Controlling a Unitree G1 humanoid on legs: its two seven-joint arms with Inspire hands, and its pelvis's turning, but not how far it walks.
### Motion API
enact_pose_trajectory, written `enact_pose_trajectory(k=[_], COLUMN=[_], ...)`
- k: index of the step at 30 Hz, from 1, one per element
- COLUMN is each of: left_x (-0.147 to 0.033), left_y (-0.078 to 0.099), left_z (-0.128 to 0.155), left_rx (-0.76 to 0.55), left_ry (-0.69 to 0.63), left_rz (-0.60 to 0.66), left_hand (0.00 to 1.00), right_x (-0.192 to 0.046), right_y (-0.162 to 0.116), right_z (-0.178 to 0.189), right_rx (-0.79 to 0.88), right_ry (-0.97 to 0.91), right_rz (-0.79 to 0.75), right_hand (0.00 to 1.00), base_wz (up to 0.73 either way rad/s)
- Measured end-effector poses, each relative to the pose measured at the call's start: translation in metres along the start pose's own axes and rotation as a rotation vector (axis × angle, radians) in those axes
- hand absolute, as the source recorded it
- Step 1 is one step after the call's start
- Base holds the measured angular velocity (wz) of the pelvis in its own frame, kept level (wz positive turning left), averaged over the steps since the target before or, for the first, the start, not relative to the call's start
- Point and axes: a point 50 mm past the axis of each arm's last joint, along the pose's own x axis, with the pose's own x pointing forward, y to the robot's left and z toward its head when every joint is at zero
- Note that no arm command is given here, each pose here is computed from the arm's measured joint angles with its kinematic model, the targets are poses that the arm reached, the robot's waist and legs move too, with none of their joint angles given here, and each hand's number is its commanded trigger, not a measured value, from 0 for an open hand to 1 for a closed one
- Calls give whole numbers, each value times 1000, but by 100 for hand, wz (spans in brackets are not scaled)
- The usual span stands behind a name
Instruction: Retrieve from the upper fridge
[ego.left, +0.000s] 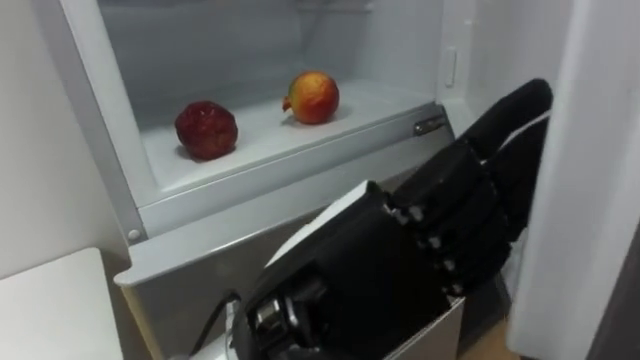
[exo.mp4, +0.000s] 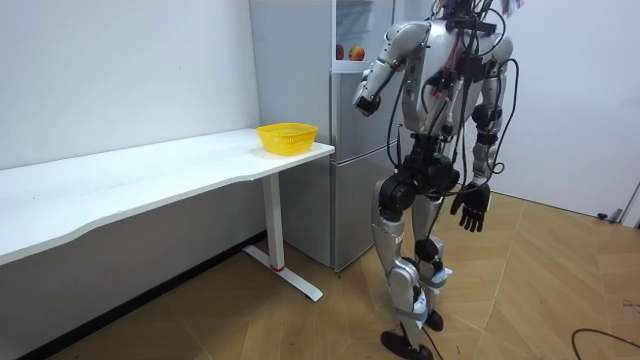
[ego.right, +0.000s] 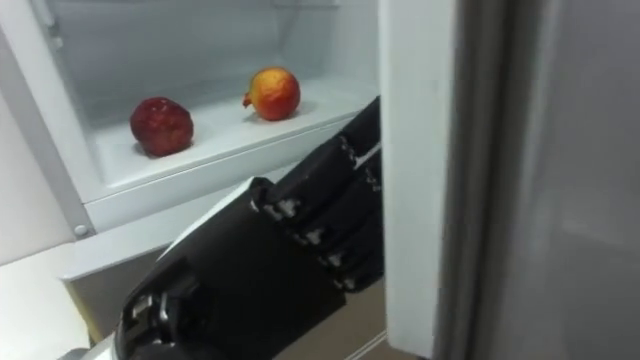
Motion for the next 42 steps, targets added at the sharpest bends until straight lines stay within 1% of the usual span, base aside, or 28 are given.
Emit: enact_pose_trajectory(k=[3,8,14,20,35,42], left_x=[4,6,11,18,20,27], left_y=[3,6,8,13,16,22], left_z=[0,-3,0,3,-3,-5], left_rx=[5,-1,20,40,20,24], left_ry=[7,23,24,28,39,55], left_rz=[-16,-22,-33,-35,-7,-9], left_hand=[0,0,0,0,0,0], right_x=[-1,-1,-1,-2,-2,-4], right_y=[-4,-5,-8,-9,-12,-18], right_z=[0,0,-1,-1,-1,-2], right_rx=[-5,-8,35,36,68,66], right_ry=[1,2,-7,-6,-14,-13], right_rz=[-8,-10,-10,-25,-39,-45], right_hand=[0,0,0,0,0,0], base_wz=[-11,-10,-4,-1,-3,-1])
